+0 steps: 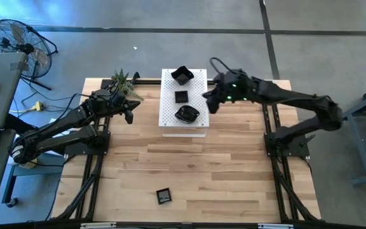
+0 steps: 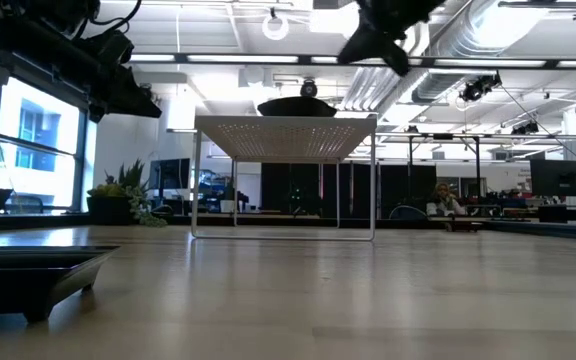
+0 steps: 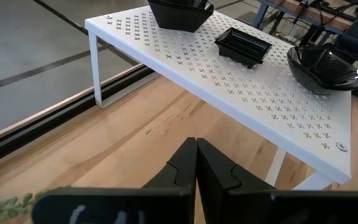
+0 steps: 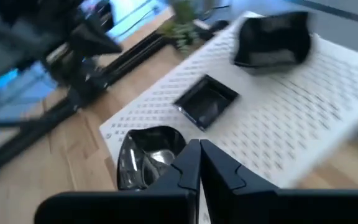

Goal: Pick & Place Mini shaped plates
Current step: Stack the black square plate on top of the black square plate on the shelf

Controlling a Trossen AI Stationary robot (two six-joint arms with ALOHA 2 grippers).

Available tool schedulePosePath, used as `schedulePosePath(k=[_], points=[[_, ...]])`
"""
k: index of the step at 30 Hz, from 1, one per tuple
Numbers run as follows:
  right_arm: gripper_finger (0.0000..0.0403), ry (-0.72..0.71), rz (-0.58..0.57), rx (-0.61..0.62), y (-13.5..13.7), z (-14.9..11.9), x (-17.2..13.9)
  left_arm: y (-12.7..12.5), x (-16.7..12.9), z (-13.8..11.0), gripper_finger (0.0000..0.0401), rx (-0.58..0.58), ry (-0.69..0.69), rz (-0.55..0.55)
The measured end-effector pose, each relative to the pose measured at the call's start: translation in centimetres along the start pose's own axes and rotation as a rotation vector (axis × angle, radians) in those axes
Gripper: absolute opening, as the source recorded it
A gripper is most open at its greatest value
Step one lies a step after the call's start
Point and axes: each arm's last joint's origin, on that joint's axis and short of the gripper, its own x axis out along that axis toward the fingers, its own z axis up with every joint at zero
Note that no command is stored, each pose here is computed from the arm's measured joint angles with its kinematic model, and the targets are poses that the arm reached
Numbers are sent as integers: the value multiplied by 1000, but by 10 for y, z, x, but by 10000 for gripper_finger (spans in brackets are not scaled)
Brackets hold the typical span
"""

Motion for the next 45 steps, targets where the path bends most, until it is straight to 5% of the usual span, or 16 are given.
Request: schedulePosePath(k=[8,22,38,45], points=[[1,-2,-171,282,-28,-22,-34,0,0,1,1,-4,-5,-5],[9,198,-348,595,-107,-73,-19,-1,0,0,1,-29,1,-29],[100,220,-503,672,-158,-91,-32,-3,0,0,1,-30,14,-87],[151,224,-610,505,-175,-90,-41,-2,1,0,1,-18,14,-77]])
